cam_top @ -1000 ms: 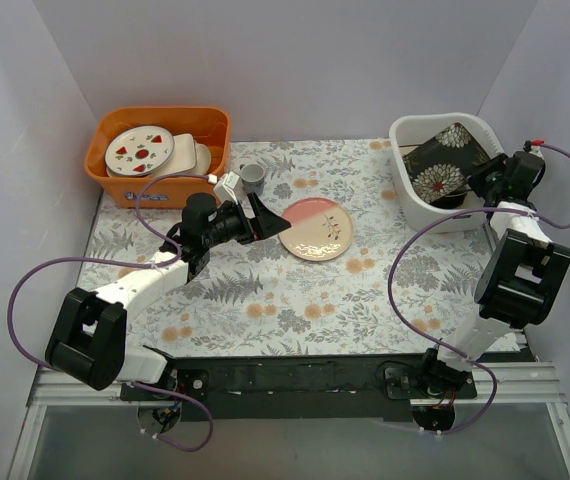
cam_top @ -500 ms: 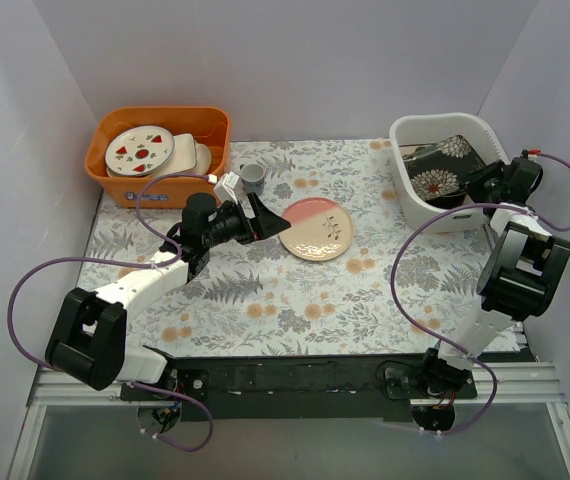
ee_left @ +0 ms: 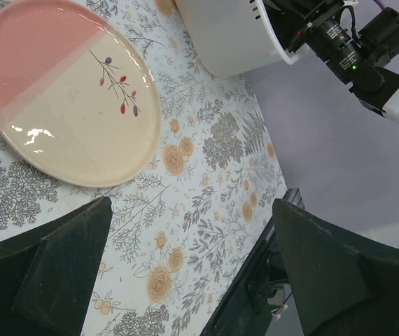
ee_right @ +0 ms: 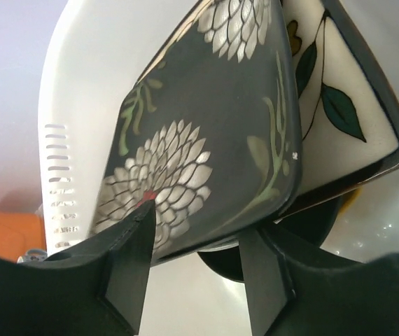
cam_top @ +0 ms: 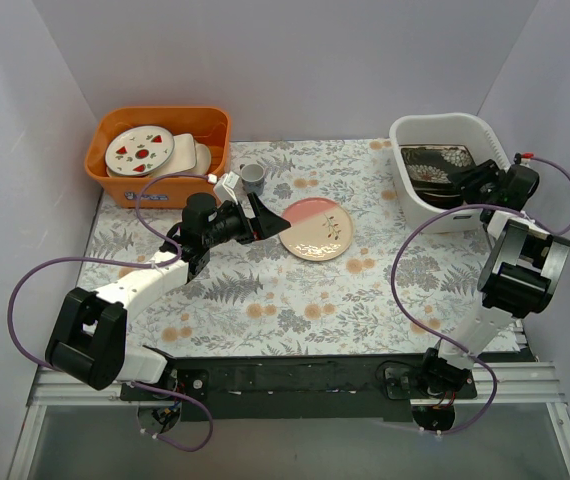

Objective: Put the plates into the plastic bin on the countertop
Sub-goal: Place the plate in the plastic bin, then pick up the plate at the center of the board.

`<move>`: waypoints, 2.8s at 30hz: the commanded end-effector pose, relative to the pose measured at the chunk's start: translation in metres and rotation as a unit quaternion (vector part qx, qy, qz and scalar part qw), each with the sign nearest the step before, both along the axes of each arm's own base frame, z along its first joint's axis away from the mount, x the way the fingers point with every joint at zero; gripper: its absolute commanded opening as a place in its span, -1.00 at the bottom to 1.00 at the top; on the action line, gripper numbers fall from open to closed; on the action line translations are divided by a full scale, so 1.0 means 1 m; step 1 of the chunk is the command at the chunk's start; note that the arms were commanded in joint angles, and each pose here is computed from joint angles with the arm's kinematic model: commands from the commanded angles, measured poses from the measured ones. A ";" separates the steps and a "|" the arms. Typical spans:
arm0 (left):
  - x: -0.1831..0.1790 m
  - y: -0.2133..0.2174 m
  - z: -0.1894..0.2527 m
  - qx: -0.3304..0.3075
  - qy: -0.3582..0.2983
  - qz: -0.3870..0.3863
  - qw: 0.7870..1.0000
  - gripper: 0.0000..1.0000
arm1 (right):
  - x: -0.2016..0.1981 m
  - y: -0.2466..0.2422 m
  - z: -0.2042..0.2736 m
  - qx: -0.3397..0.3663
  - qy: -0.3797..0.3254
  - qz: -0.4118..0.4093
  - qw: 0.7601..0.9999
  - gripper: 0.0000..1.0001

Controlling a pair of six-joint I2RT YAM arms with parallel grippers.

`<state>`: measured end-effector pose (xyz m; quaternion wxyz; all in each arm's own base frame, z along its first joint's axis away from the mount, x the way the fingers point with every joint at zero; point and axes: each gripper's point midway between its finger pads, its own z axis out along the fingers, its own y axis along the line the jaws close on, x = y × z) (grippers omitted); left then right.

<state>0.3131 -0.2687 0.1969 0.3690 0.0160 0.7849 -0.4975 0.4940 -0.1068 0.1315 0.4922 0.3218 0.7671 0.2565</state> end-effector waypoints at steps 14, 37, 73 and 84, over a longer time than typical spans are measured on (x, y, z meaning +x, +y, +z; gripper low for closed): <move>0.011 0.008 -0.076 0.081 0.089 0.025 0.992 0.96 | -0.061 0.013 -0.003 0.041 0.013 -0.001 0.999 0.42; 0.038 -0.004 -0.146 0.134 0.167 0.049 0.975 0.73 | -0.092 0.093 0.143 -0.013 -0.158 0.121 0.980 0.45; 0.053 -0.004 -0.212 0.185 0.223 0.079 0.954 -1.00 | -0.089 0.246 -0.049 -0.138 0.095 0.268 0.949 0.20; 0.036 0.005 -0.212 0.195 0.226 0.076 0.951 -1.00 | -0.101 0.246 -0.090 -0.115 0.144 0.283 0.941 0.19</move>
